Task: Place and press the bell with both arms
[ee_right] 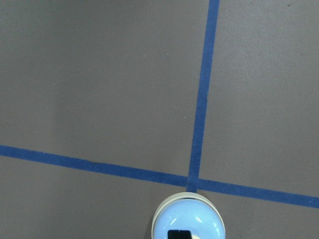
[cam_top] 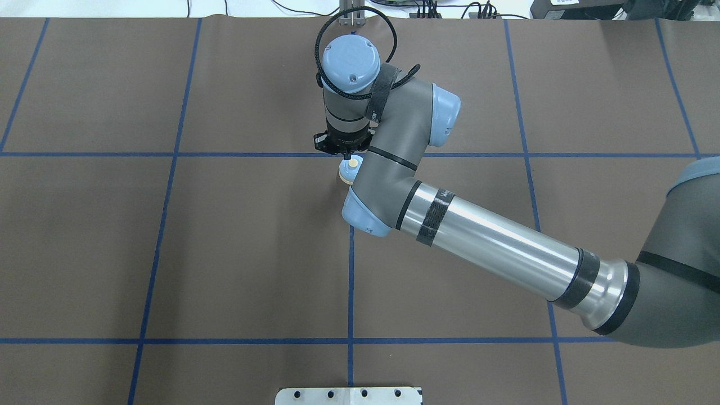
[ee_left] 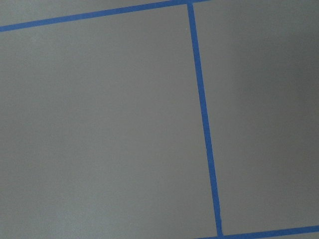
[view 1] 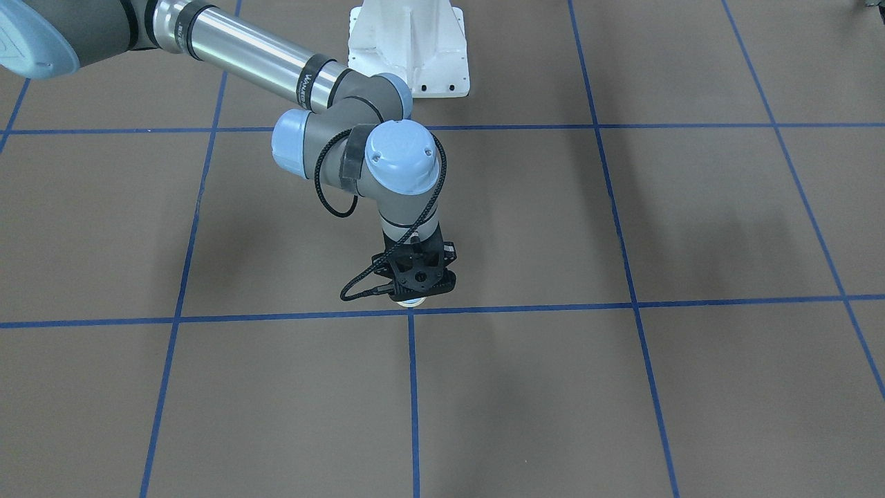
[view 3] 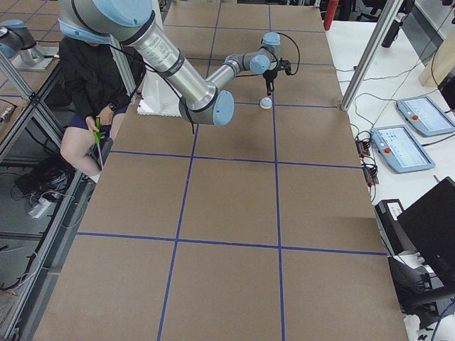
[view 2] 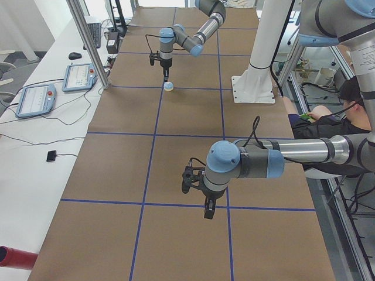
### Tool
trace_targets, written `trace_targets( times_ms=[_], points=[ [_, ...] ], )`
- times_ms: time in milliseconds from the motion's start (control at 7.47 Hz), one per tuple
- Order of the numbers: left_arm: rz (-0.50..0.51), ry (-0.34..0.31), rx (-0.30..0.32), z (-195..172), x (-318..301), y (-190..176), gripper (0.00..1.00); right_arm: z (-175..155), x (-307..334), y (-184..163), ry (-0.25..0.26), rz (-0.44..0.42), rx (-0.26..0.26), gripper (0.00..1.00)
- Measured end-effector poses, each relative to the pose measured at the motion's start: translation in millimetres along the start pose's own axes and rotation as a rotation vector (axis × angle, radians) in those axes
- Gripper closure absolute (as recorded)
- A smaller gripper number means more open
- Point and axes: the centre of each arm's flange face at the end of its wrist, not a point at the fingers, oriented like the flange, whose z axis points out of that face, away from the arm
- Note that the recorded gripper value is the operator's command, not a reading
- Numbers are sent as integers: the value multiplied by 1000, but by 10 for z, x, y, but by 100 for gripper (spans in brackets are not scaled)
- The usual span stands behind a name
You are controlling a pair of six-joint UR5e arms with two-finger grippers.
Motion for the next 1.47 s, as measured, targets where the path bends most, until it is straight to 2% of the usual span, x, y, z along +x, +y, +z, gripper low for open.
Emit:
trace_targets(
  times_ms=[669, 1204, 1472],
  points=[
    [-3, 0, -2, 2, -1, 2, 0, 146, 18, 61, 22, 4, -21, 100],
    [-2, 0, -2, 1, -1, 2, 0, 48, -23, 25, 12, 1, -10, 100],
    [-24, 0, 0, 1, 4, -8, 0, -163, 44, -125, -6, 9, 18, 53]
  ],
)
